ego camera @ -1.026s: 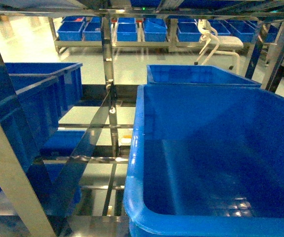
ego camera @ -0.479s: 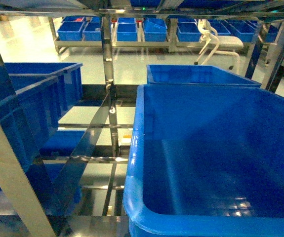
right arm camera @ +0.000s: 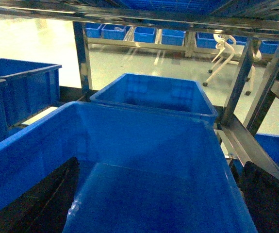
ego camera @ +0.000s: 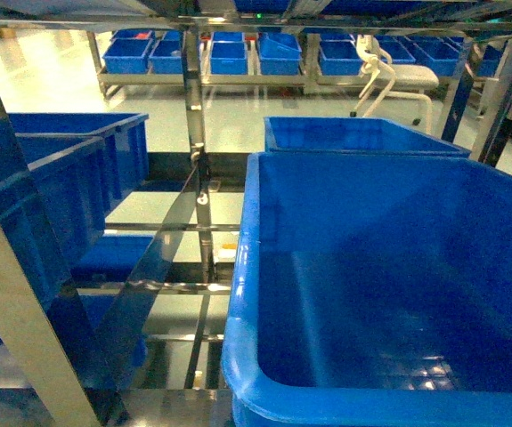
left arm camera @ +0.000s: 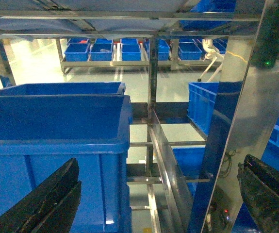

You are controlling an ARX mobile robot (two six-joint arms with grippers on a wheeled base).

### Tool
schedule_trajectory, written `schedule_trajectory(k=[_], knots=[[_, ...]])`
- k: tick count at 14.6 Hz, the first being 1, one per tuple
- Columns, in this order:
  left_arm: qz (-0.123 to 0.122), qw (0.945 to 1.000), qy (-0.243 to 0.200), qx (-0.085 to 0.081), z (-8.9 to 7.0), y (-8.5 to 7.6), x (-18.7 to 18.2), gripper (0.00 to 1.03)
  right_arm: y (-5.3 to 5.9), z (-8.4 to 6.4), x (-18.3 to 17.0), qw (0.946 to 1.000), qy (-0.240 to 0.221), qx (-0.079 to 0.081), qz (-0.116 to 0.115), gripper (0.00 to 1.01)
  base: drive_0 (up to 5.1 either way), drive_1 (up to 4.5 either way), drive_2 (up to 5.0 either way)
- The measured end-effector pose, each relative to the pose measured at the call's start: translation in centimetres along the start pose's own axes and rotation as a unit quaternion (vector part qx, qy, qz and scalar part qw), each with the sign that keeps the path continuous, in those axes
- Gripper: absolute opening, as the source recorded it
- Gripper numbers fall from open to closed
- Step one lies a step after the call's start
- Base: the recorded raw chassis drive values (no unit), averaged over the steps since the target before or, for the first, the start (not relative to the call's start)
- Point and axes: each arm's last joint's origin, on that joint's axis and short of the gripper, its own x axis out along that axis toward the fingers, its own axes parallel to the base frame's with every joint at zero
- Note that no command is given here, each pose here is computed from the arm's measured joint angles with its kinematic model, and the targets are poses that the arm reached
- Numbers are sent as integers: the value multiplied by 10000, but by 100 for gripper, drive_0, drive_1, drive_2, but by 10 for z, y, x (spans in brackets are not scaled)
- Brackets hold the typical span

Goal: Pick red block from blue box to shelf

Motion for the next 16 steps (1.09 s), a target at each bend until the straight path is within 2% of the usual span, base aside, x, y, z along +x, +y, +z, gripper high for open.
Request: schedule_trajectory(k=[6,8,10,11,12,13,14,16], knots=[[0,10000,0,0,0,0,0,98,0,-1,1,10000,-6,-26,2,98,0,0,0],[0,10000,0,0,0,0,0,98,3,5,1,9993,-309,-207,-33,98,0,0,0],[2,10000,0,0,0,0,0,98,3,5,1,9992,-300,-259,-26,98,0,0,0],[0,10000,0,0,0,0,0,98,3,5,1,9993,-279,-233,-126,96,0,0,0],[0,10000,0,0,0,0,0,98,3,3,-3,9980,-264,-95,-564,85,0,0,0],[4,10000,0,0,0,0,0,98,-1,-2,-14,9960,-293,-2,-844,73,0,0,0],[2,10000,0,0,0,0,0,98,-5,-7,-23,9948,-296,59,-977,60,0,0,0],[0,10000,0,0,0,0,0,98,-7,-16,-37,9951,-252,88,-952,36,0,0,0]])
